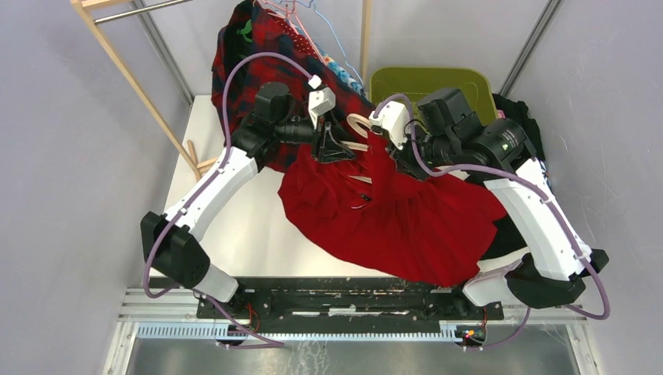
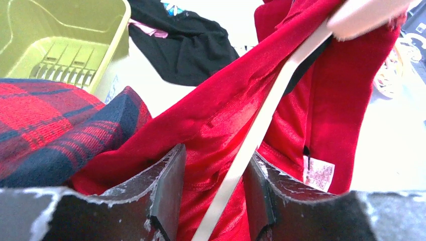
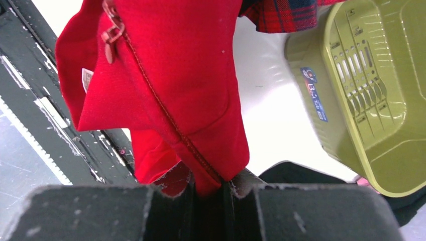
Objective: Remove the skirt from the hanger
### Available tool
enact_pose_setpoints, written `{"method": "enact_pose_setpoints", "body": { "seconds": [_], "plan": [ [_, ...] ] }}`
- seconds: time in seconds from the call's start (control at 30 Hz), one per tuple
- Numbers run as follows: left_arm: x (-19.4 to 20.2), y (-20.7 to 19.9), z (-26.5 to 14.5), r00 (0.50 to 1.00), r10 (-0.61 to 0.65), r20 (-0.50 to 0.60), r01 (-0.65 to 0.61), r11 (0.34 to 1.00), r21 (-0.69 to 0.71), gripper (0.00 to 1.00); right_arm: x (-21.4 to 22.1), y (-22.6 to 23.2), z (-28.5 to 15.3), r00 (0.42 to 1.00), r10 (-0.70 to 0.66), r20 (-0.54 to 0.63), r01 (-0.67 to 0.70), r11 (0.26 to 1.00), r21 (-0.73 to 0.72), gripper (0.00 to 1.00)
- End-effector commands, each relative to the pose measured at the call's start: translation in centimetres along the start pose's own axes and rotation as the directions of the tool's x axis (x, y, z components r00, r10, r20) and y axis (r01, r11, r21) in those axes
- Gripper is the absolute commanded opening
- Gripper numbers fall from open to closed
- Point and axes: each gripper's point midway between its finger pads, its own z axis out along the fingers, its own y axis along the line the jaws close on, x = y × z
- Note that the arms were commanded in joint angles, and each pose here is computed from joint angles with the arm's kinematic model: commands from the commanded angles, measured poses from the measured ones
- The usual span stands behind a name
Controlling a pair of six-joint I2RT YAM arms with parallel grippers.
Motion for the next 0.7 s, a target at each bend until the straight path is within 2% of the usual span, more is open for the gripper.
{"method": "enact_pose_setpoints", "body": {
  "seconds": [0.0,0.07,0.1,0.13,0.17,0.2,0.3,0.43,0.5,0.57,0.6,0.63,0.67],
  "plan": [
    [-2.1,-5.6,1.8,0.999,-0.014,-0.045,0.020,0.991,0.135,0.03,-9.4,-2.1,1.2,0.943,-0.101,0.316,0.082,0.994,0.070,0.01],
    [-1.5,-5.6,1.4,0.997,-0.008,-0.071,0.015,0.994,0.109,0.05,-9.4,-2.1,1.6,0.945,-0.099,0.312,0.083,0.994,0.066,0.01],
    [-1.4,-5.5,1.2,0.997,-0.018,-0.079,0.025,0.996,0.083,0.12,-9.4,-2.1,1.8,0.946,-0.097,0.310,0.082,0.995,0.062,0.01],
    [-1.5,-5.4,1.0,0.996,-0.019,-0.083,0.024,0.998,0.058,0.25,-9.4,-2.0,1.8,0.946,-0.095,0.309,0.080,0.995,0.060,0.01],
    [-1.8,-5.3,0.8,0.996,-0.016,-0.085,0.018,0.999,0.032,0.43,-9.3,-2.0,1.9,0.948,-0.093,0.305,0.078,0.995,0.059,0.01],
    [-2.2,-5.2,0.5,0.996,-0.006,-0.084,0.007,1.000,0.009,0.55,-9.2,-2.1,1.9,0.949,-0.093,0.302,0.078,0.995,0.061,0.01],
    [-3.2,-5.2,-0.2,0.996,0.030,-0.089,-0.033,0.999,-0.034,0.66,-8.9,-2.1,2.0,0.951,-0.093,0.294,0.077,0.995,0.066,0.01],
    [-4.0,-5.0,-0.7,0.995,0.036,-0.093,-0.043,0.996,-0.084,0.71,-8.8,-2.1,1.9,0.953,-0.089,0.289,0.072,0.995,0.068,0.01],
    [-4.7,-5.5,-0.9,0.996,0.045,-0.082,-0.051,0.996,-0.075,0.68,-8.6,-2.2,1.8,0.954,-0.090,0.285,0.073,0.995,0.072,0.01],
    [-4.7,-5.8,-1.0,0.995,0.060,-0.081,-0.065,0.996,-0.059,0.54,-8.6,-2.4,1.8,0.954,-0.097,0.282,0.076,0.994,0.083,0.01],
    [-4.5,-5.9,-1.0,0.994,0.061,-0.085,-0.065,0.997,-0.049,0.38,-8.6,-2.5,1.7,0.954,-0.100,0.283,0.078,0.993,0.088,0.01],
    [-4.2,-6.1,-1.0,0.994,0.062,-0.088,-0.065,0.997,-0.037,0.16,-8.6,-2.5,1.8,0.954,-0.103,0.281,0.080,0.992,0.092,0.01],
    [-3.8,-6.3,-0.9,0.994,0.061,-0.092,-0.063,0.998,-0.022,0.05,-8.7,-2.7,1.7,0.953,-0.107,0.282,0.082,0.992,0.098,0.01]
  ]
}}
